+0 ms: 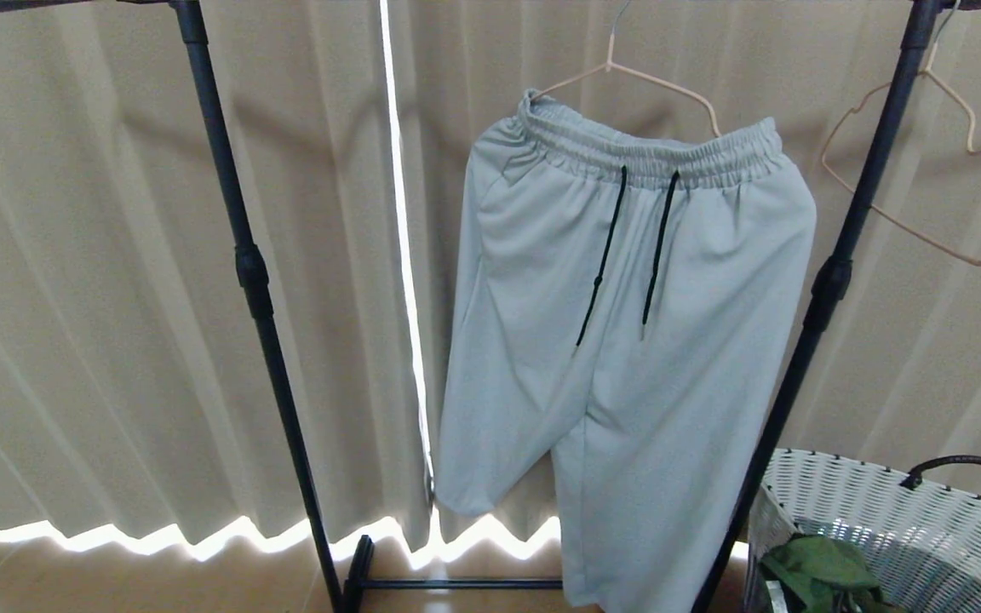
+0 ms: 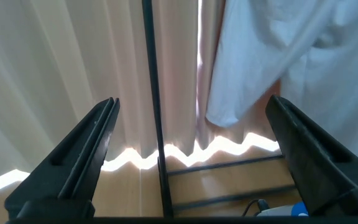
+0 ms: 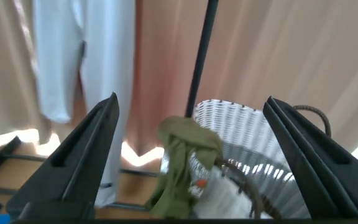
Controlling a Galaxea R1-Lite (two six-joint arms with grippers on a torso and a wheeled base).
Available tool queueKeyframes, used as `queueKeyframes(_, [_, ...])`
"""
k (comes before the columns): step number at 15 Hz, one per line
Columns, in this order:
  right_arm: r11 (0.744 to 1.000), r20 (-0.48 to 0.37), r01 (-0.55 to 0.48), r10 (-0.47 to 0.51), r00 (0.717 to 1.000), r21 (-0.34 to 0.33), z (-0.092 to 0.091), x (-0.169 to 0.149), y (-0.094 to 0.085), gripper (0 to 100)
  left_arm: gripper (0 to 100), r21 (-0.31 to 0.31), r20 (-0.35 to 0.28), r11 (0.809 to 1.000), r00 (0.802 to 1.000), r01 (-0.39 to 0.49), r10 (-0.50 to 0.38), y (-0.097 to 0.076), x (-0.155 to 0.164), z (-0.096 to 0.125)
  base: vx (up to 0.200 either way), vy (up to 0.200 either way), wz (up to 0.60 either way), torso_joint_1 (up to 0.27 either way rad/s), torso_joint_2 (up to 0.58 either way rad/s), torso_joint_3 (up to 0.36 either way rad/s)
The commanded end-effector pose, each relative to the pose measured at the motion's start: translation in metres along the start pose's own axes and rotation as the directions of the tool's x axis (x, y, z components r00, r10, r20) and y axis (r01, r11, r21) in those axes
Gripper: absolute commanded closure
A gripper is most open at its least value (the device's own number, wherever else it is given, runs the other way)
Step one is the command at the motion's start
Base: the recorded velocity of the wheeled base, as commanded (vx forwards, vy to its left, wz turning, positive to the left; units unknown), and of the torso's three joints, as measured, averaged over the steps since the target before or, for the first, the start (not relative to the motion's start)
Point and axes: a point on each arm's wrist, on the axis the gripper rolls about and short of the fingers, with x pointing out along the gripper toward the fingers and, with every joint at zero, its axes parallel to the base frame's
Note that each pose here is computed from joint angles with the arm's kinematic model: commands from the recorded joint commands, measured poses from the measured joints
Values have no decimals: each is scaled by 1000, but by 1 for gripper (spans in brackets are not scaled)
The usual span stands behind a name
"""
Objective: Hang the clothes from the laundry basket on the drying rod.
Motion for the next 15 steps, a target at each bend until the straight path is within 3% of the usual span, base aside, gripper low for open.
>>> queueKeyframes(1, [990,-169,-47,25,985,-130,35,-5,-5,0,0,0,1,1000,1000,-1,1,0,0,0,0,0,0,0,0,0])
queueKeyframes(2, [987,-276,-83,42,960,-139,45,2,-6,0,0,-1,2,1000,1000,-2,2,0,0,0,0,0,0,0,0,0])
queueKeyframes(4, [964,-468,-175,64,881,-198,60,38,-10,0,0,-1,2,1000,1000,0,0,0,0,0,0,0,0,0,0,0])
queueKeyframes(7, [935,-656,-260,42,754,-240,55,81,-11,0,0,-3,2,1000,1000,-3,3,0,0,0,0,0,0,0,0,0])
queueKeyframes(8, [905,-718,-335,49,694,-261,50,96,-11,0,0,-3,2,1000,1000,-3,3,0,0,0,0,0,0,0,0,0])
queueKeyframes(9, [886,-752,-380,57,657,-265,46,110,-11,0,0,-3,2,1000,1000,-5,5,0,0,0,0,0,0,0,0,0])
queueKeyframes(11, [878,-787,-409,64,614,-249,38,130,-10,0,0,-4,0,1000,1000,-9,9,0,0,0,0,0,0,0,0,0])
queueKeyframes(12, [876,-812,-425,68,580,-230,28,146,-10,0,0,-4,1,1000,1000,-23,23,0,0,0,0,0,0,0,0,0])
queueKeyframes(15, [873,-845,-445,74,530,-203,9,175,-8,0,0,-4,1,1000,1000,-25,25,0,0,0,0,0,0,0,0,0])
